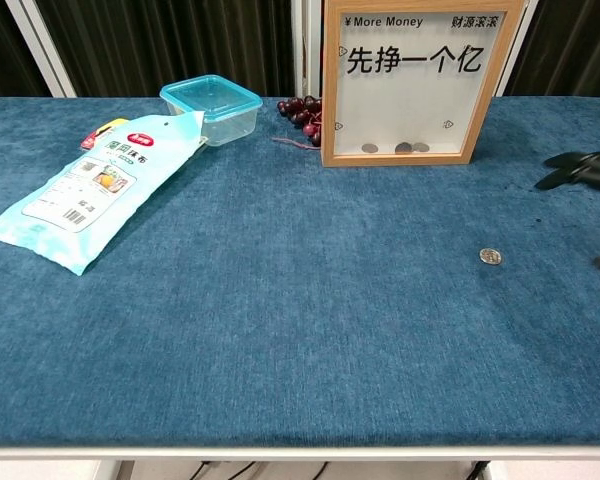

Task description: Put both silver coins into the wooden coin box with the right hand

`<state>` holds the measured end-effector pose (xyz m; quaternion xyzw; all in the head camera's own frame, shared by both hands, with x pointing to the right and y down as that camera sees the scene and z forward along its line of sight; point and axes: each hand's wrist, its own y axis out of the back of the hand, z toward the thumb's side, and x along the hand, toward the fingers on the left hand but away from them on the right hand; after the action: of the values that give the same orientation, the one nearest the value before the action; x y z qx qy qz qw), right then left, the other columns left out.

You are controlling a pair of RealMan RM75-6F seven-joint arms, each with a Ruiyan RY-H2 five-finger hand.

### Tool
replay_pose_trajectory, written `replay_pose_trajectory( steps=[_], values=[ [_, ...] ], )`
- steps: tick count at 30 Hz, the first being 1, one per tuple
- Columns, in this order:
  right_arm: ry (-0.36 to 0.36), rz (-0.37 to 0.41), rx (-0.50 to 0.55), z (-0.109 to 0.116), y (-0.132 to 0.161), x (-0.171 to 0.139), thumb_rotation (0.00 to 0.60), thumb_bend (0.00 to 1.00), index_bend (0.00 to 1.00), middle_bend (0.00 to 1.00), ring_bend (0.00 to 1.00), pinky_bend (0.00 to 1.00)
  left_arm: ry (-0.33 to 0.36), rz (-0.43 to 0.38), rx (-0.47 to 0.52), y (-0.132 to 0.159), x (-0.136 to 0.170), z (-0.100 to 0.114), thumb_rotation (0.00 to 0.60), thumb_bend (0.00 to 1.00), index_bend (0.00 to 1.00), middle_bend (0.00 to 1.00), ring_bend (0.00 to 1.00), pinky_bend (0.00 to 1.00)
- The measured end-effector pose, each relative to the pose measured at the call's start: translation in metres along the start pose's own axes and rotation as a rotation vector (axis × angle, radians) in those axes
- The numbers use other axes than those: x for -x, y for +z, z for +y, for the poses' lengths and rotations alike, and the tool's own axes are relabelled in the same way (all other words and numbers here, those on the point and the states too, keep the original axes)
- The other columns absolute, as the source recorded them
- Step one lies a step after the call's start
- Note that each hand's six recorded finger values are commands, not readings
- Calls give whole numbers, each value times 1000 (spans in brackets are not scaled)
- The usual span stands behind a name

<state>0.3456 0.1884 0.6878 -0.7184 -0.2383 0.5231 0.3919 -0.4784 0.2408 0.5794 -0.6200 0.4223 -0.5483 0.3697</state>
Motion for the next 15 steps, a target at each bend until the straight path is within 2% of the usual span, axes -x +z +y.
replay_pose_trajectory(
  steps=[6,15],
  values=[
    [0,24,9,-17,12,20,600,308,300,24,0,0,-9,2,3,-2,-3,-3,600,36,0,0,0,0],
    [-6,23,31,-30,20,38,600,315,314,30,0,0,-9,9,13,-7,-4,-5,600,36,0,0,0,0]
  ],
)
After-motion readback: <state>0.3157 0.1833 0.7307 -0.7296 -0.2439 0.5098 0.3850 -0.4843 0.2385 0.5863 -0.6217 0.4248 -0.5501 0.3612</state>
